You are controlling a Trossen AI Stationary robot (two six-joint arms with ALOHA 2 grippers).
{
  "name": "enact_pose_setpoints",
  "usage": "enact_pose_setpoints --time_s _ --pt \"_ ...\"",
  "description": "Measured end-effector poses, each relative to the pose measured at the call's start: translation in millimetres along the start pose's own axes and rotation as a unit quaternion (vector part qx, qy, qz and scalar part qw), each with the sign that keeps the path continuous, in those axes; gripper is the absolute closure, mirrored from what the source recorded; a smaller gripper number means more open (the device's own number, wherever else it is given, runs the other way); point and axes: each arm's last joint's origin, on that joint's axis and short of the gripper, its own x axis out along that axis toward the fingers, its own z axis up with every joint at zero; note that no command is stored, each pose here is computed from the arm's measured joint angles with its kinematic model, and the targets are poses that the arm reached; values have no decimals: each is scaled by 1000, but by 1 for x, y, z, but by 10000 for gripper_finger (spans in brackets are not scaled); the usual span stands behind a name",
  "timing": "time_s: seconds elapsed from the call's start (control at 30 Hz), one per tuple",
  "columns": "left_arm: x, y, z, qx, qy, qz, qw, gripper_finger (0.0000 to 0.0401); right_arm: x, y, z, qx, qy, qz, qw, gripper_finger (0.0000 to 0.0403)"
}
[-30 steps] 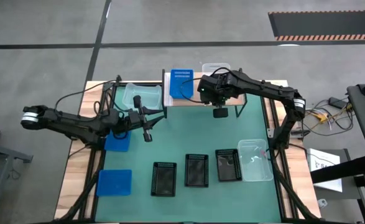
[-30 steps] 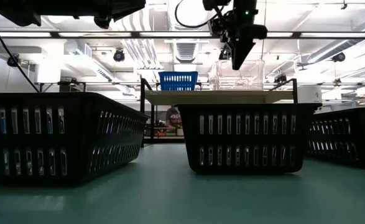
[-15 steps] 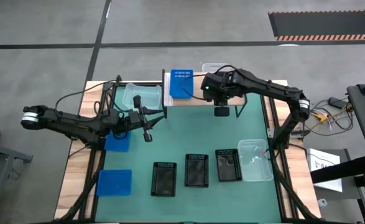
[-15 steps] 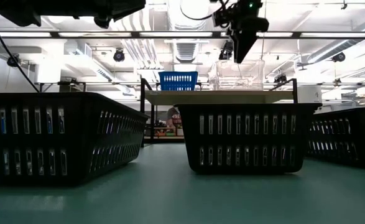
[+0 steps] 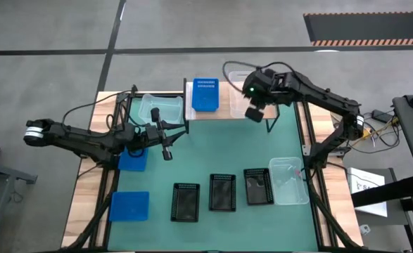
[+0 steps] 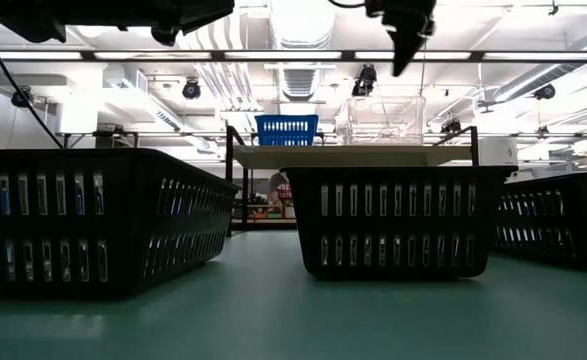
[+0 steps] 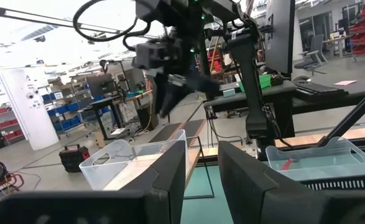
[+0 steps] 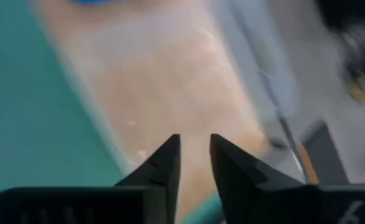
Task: Stack baskets on shelf by color
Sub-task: Put the center transparent bin on the shelf
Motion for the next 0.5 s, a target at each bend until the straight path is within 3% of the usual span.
enact_pose_setpoints --time_s 0.17,0.37,0.5 --pt "0 0 0 0 0 0 1000 322 15 -30 -14 75 68 -16 995 387" --pt "0 0 0 0 0 0 1000 322 55 -61 -24 127 125 1 984 392" --pt "0 0 0 0 1 0 1000 322 75 -74 -28 160 123 60 978 394"
